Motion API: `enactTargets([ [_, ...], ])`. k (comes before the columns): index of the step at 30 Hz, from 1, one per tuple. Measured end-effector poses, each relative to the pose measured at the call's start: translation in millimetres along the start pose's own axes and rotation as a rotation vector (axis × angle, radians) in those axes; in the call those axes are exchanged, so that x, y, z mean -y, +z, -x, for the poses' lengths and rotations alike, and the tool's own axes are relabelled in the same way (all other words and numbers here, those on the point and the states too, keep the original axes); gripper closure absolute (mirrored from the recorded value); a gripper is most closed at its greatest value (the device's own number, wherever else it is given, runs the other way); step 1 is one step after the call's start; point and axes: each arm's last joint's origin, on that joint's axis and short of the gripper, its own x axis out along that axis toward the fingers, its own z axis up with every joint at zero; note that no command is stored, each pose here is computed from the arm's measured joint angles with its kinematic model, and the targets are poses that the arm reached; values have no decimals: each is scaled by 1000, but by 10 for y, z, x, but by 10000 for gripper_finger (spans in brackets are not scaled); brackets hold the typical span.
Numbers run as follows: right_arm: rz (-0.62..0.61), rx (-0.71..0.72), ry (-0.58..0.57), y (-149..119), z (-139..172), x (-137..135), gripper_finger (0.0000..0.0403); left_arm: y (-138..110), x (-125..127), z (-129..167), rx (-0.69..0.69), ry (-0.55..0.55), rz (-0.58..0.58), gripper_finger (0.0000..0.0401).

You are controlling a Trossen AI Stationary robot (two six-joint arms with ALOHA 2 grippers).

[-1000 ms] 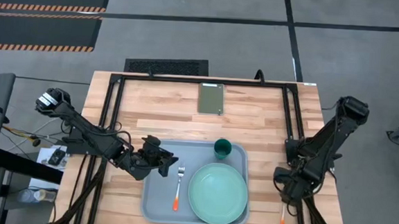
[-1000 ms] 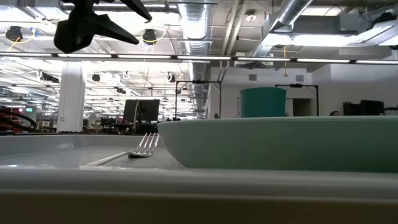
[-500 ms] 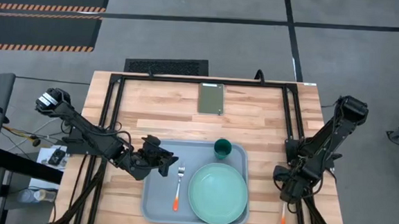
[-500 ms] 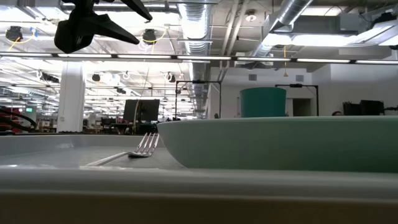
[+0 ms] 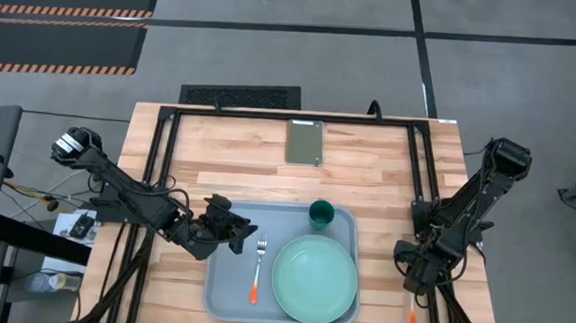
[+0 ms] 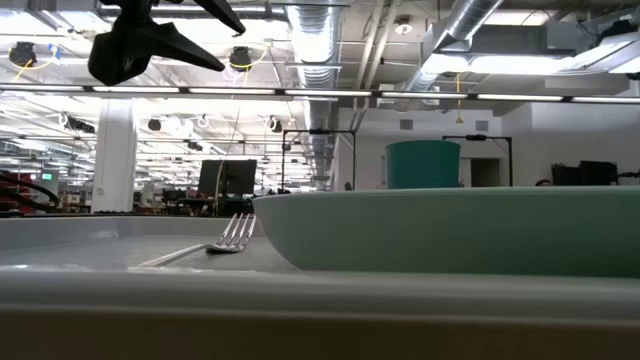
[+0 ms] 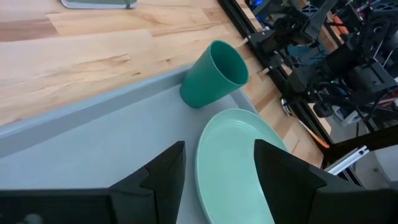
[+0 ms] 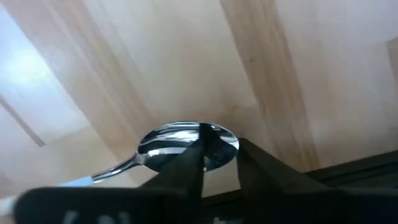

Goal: Pick and place plate/cup/fork/spoon on tray
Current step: Put the orange spoon on the blue tray to the left of the orange fork

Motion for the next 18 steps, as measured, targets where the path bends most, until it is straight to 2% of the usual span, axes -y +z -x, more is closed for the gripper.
enactTargets([
  [5,-3,2,7,6,7,-8,386,2,-1,0,8,2,-3,223],
  [18,-99,60,-5,140,17,27,397,3,-2,0,11,4,-15,223],
])
